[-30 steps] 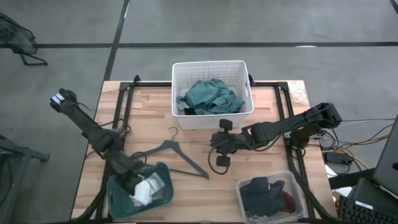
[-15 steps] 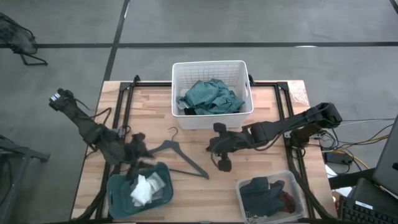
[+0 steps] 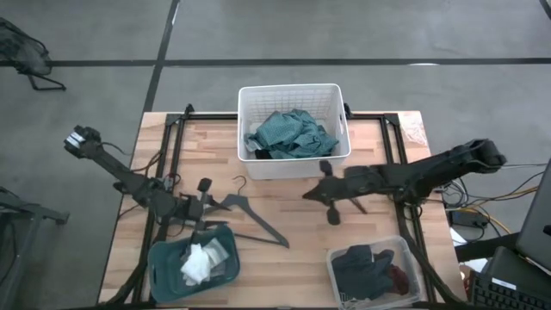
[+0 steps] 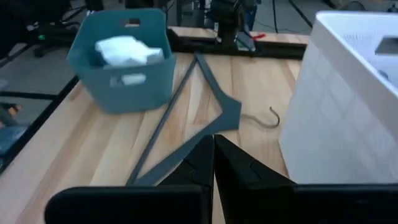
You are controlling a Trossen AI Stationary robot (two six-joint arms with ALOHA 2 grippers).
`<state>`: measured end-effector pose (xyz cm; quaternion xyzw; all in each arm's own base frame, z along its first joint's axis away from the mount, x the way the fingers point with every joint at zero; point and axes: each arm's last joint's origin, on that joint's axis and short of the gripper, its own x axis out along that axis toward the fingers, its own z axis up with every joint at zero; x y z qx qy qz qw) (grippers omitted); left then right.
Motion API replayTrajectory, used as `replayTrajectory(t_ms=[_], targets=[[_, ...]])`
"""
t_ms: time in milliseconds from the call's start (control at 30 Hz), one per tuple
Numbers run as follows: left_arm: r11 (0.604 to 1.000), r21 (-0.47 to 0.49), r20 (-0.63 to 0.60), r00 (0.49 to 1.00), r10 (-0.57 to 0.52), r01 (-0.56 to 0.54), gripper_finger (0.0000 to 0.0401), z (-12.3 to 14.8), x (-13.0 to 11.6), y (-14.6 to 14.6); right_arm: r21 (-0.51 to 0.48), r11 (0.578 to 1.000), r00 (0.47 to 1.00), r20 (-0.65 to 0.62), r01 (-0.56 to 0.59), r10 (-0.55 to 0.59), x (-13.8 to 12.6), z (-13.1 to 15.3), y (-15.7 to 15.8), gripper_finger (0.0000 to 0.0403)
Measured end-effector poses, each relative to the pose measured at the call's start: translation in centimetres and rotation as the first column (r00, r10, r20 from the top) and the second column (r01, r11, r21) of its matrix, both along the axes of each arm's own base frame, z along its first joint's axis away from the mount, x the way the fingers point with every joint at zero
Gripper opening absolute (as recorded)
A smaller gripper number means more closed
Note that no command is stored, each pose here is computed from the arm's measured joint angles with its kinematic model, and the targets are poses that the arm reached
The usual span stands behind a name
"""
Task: Pick & Place Cloths
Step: Return to Home Position
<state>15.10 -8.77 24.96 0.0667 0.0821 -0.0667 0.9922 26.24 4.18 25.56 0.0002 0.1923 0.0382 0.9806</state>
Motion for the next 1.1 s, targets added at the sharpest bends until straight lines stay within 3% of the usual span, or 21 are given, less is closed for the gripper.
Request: replayTrajectory(t_ms=[367, 567, 733, 1100], targets=[[0.993, -0.074, 0.142, 0.984, 0.104, -0.094, 0.0165, -0.6, -2.1, 2.7, -0.041, 0.999, 0.978, 0.207, -0.012, 0.02, -8.0, -1.6, -1.4, 0.0008], [0.998, -0.05, 0.193, 0.98, 0.044, -0.035, 0.0165, -0.1, -3.1, 3.8, -0.03, 0.999, 0.959, 0.284, 0.009, 0.0, -11.0, -1.9, -2.2, 0.0008], [0.998, -0.056, 0.217, 0.976, 0.016, -0.004, 0.0165, -1.3, -4.1, 4.4, -0.012, 0.999, 0.953, 0.3, 0.044, -0.038, -13.0, -2.9, -3.0, 0.0008], [0.992, -0.068, 0.249, 0.961, 0.119, -0.105, 0.0165, -3.4, -6.6, 6.0, 0.027, 0.998, 0.947, 0.315, 0.064, -0.069, -15.7, -4.1, -3.5, 0.0008]])
